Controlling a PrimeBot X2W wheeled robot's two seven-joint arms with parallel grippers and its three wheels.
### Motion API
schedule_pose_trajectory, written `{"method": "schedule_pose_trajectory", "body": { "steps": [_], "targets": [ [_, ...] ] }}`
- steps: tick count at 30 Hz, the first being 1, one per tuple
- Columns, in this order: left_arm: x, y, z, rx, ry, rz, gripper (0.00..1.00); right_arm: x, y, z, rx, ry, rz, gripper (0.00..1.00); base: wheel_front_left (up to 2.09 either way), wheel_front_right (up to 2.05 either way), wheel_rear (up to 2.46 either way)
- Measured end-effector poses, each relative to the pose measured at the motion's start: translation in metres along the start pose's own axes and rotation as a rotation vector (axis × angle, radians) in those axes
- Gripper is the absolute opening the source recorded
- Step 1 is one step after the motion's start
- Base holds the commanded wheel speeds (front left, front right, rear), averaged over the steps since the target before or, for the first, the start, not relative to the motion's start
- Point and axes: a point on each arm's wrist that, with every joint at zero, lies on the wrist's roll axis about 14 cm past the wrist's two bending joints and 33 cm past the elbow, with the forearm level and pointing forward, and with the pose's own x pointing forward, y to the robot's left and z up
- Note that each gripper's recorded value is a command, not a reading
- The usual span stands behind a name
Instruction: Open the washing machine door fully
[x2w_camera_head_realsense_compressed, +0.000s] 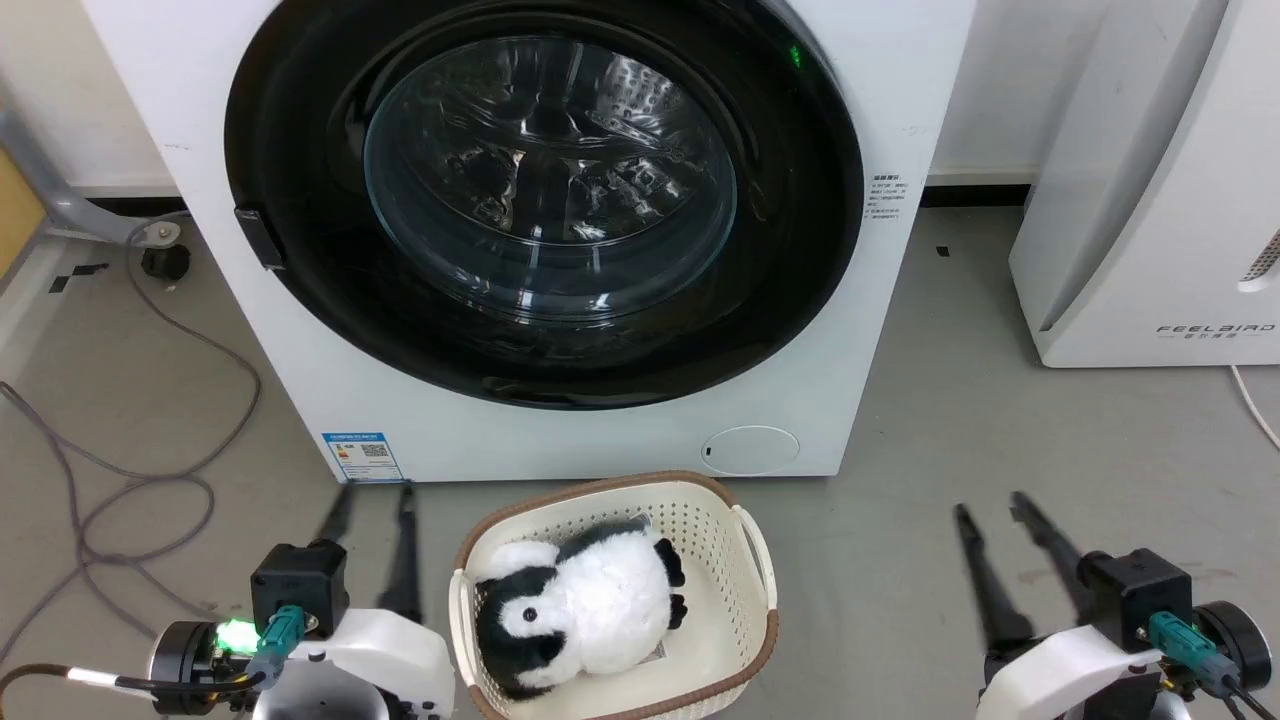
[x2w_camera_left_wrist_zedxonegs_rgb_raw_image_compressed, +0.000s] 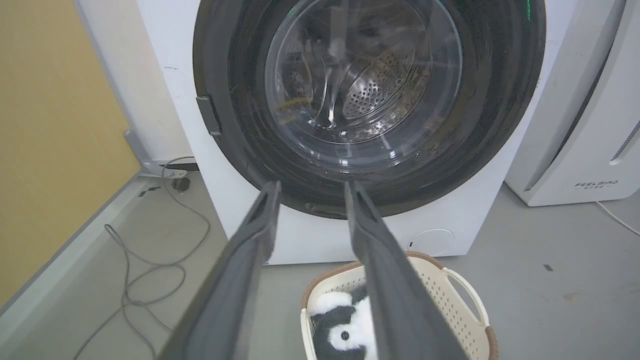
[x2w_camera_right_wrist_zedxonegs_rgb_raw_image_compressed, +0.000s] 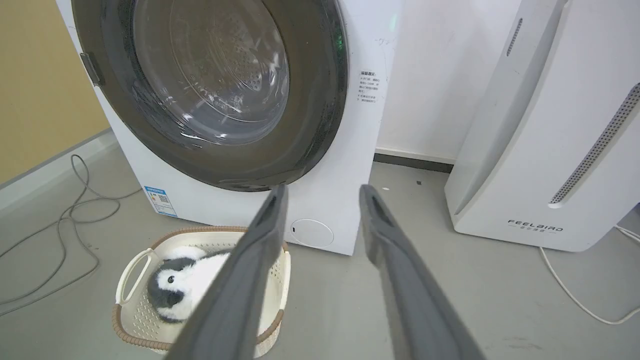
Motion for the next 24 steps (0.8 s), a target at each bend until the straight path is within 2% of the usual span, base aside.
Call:
{"method": "schedule_pose_trajectory", "body": {
  "steps": [24],
  "targets": [
    [0.0,0.0,0.004,-0.009,-0.034,0.016,1.0,0.001,-0.003,0.013,0.081,-0.071,-0.008,1.0,0.0,0.0,0.0]
  ]
}}
